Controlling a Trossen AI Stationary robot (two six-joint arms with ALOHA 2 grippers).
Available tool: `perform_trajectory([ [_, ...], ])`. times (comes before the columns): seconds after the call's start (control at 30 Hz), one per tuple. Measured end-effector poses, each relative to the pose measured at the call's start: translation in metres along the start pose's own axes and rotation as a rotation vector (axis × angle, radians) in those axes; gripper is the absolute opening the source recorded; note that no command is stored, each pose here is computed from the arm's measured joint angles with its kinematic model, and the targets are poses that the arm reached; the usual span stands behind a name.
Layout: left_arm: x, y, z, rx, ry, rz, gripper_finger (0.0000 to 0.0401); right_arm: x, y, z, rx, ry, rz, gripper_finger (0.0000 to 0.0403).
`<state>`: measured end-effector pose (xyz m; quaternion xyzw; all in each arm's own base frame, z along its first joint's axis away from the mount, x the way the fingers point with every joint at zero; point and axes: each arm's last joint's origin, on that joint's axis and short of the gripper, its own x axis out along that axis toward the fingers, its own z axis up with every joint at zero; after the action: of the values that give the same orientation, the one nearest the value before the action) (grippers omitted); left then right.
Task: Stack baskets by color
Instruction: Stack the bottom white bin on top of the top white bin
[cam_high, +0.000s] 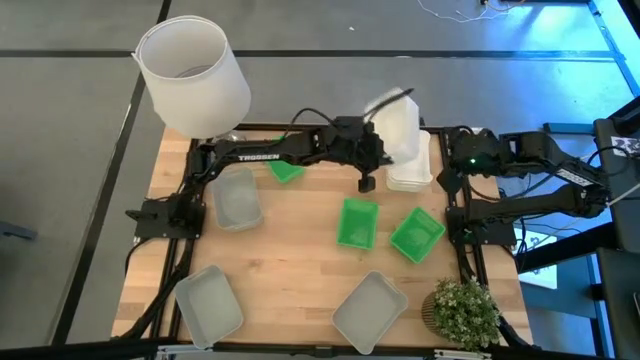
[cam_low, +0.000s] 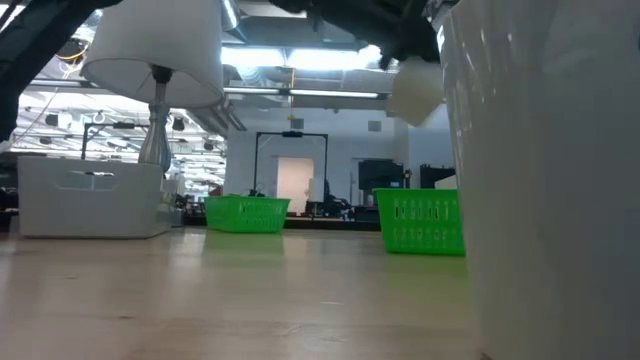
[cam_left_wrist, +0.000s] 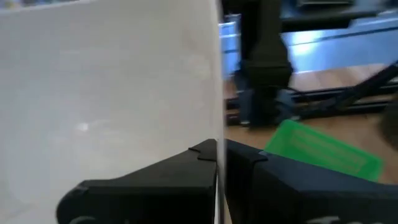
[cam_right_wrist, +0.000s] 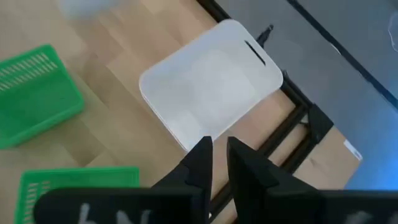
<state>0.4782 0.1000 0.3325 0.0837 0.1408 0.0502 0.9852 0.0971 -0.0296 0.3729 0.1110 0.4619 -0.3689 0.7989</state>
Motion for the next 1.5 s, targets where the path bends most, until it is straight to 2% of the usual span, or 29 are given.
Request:
perform_trajectory([
  [0.13,-0.023,0.007,0.013,0.048,0.057,0.083,0.0000,0.005,0.006,0.004,0.032,0.041,0.027,0.0048],
  [0.37,-0.064,0.011,0.036,0.058,0.111,0.121,0.0000,0.022,0.022,0.018,0.072,0.110,-0.010,0.0048],
  [0.6,-0.104,0.003,0.057,0.072,0.141,0.141,0.0000,0.052,0.039,0.038,0.020,0.195,-0.040,0.0048],
  [0.8,-0.131,-0.007,0.070,0.100,0.150,0.167,0.0000,0.099,0.048,0.054,-0.102,0.231,0.082,0.0048],
  [1.0,-0.147,-0.015,0.079,0.121,0.139,0.179,0.0000,0.148,0.039,0.049,-0.118,0.271,0.108,0.0048],
  [1.33,-0.148,-0.019,0.072,0.122,0.220,0.177,0.0000,0.212,0.035,0.041,-0.131,0.297,0.086,0.0048],
  [1.5,-0.148,-0.019,0.071,0.123,0.229,0.178,0.0000,0.231,0.043,0.046,-0.176,0.265,0.164,0.0048],
])
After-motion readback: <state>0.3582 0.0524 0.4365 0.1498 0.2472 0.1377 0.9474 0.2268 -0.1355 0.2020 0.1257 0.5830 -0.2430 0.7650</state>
